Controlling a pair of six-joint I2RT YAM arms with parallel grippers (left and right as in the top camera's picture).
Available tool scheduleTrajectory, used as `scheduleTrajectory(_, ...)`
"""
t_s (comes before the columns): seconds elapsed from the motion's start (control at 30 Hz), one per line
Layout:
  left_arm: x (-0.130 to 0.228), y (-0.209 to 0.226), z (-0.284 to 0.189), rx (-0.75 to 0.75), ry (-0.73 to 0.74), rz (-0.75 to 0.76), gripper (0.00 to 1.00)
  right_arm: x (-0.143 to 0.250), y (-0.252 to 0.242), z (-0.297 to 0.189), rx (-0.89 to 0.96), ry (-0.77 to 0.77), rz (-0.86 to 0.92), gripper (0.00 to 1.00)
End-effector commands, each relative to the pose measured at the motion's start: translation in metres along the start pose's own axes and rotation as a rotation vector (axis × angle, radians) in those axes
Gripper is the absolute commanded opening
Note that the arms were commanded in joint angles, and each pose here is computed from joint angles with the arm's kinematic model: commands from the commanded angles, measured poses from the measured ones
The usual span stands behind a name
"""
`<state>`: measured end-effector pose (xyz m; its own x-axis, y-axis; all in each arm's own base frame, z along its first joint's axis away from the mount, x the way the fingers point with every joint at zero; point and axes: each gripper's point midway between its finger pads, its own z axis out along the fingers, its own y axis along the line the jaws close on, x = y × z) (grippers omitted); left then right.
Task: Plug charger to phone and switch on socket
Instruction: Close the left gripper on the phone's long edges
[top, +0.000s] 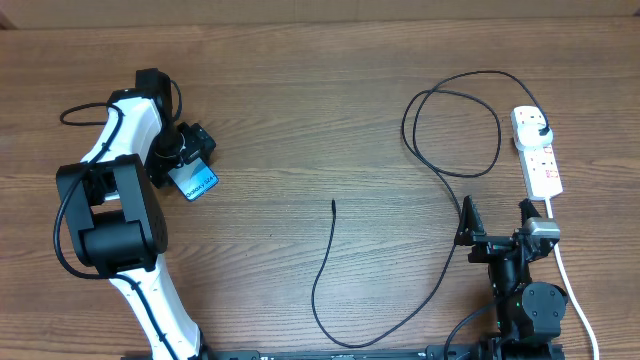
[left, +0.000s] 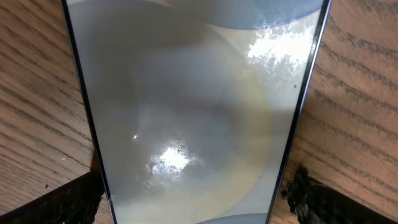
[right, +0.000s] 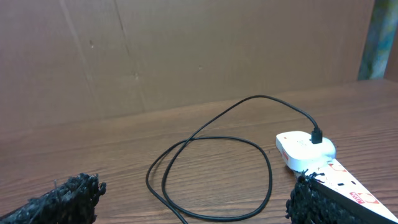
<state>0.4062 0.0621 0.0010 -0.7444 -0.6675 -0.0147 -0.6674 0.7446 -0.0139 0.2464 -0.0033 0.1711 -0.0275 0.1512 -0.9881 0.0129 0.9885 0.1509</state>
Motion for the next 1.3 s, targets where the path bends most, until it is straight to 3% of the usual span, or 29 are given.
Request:
scheduleTrajectory(0.0, 0.0026, 0.0027, 0.0103, 0.002, 0.025, -0.022, 1.0, 0.0016, 0.0006, 0.0001, -0.003, -0.005, -0.004, 1.0)
scheduleTrajectory(1.27, -0.0027, 0.0057, 0.0105, -0.015, 0.0, -0.051, 1.0, 0.0017, 0.0006, 0.0001, -0.003, -0.005, -0.004, 1.0)
